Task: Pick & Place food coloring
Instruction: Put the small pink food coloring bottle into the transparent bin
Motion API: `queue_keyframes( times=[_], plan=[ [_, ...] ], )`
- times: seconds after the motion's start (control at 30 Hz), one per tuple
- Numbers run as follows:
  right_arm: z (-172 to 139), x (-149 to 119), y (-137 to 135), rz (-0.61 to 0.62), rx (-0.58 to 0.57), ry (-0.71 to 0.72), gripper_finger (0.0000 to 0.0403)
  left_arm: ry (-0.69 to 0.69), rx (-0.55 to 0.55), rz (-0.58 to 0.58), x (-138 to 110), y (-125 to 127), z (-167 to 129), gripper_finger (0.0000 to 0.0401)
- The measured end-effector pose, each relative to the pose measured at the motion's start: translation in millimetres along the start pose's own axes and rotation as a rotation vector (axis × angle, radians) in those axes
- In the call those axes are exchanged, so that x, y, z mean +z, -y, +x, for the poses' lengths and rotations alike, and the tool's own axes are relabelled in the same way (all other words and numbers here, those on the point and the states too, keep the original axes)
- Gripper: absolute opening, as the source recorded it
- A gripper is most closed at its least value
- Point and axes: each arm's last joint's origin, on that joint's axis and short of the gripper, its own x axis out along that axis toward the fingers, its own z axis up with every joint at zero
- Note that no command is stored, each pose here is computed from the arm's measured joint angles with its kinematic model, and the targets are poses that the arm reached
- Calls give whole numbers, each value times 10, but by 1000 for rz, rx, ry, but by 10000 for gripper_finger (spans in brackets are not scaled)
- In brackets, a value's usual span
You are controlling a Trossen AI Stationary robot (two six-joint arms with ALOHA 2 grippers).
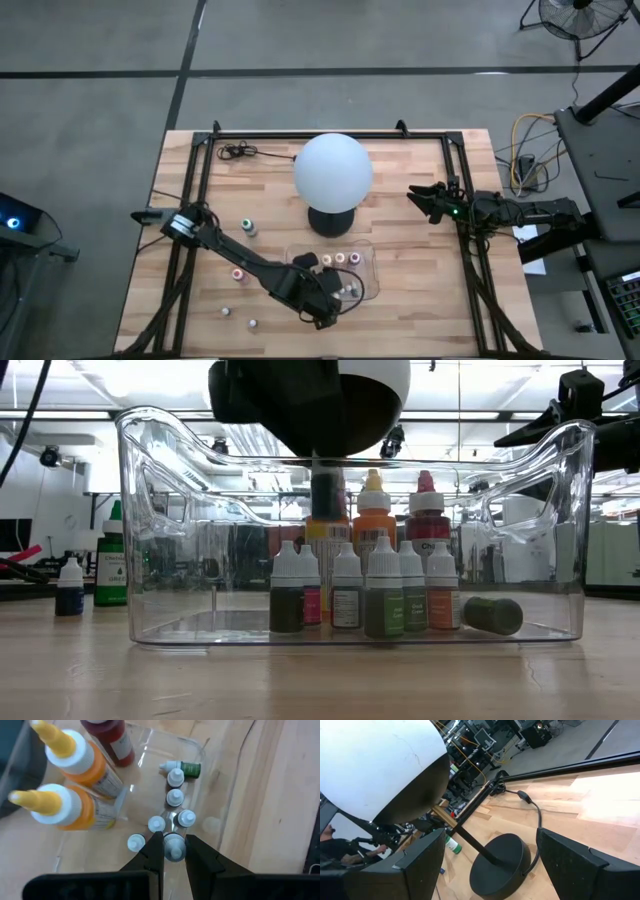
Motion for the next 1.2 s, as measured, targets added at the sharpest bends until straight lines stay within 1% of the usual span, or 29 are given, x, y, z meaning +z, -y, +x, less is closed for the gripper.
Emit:
queue_keyframes(
  times=[0.63,0.87,1.0,1.2],
  plan=[
    [0,0,0,0,0,0,302,-12,65,29,-84,34,284,32],
    [0,0,0,0,0,0,302,-42,64,29,-148,7,356,32],
    [0,0,0,0,0,0,302,-51,39,23,-161,9,388,32],
    [0,0,0,0,0,0,302,-37,33,16,-151,19,389,33]
  ],
)
